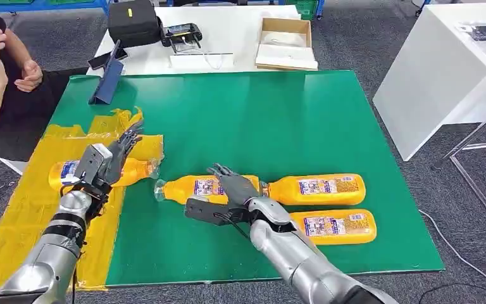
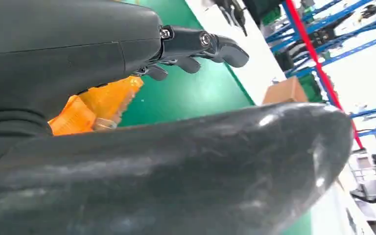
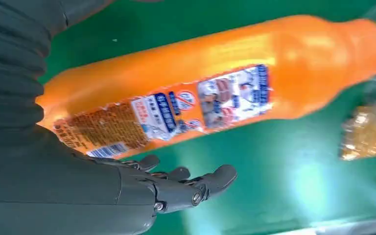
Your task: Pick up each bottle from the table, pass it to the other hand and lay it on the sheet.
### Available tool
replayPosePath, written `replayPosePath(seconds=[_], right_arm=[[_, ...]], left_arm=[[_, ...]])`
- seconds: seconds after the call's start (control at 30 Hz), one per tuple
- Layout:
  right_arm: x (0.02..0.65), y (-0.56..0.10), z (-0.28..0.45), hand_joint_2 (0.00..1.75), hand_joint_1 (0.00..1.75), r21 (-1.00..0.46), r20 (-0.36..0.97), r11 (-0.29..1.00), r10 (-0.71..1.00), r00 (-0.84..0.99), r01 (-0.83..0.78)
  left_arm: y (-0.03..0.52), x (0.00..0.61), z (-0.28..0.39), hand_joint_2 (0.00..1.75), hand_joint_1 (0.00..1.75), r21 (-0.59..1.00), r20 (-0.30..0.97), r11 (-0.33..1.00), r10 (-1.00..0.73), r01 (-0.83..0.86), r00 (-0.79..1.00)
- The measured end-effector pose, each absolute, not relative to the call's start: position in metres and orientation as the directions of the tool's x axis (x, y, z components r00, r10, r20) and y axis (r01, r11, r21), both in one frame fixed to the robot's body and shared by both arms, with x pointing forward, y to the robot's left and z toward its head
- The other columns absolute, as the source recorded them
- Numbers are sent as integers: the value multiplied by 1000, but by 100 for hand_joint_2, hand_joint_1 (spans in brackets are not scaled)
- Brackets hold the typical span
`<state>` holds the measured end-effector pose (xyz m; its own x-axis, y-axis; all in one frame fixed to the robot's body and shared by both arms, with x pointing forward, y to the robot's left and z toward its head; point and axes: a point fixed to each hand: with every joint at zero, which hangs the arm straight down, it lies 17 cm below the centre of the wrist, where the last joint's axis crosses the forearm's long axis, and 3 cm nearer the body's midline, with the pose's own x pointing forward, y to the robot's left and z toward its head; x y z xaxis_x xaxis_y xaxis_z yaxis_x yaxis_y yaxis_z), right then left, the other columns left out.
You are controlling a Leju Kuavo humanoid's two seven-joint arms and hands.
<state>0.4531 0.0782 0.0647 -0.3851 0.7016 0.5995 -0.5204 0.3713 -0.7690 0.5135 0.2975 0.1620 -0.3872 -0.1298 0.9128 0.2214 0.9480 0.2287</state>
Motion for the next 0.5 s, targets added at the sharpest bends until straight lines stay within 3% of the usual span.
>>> replayPosePath(seconds=[0.5], right_arm=[[462, 56, 40, 175, 0, -829, 422, 181, 822, -381, -529]], left_arm=[[281, 500, 157, 0, 0, 210, 910, 939, -87, 271, -405]])
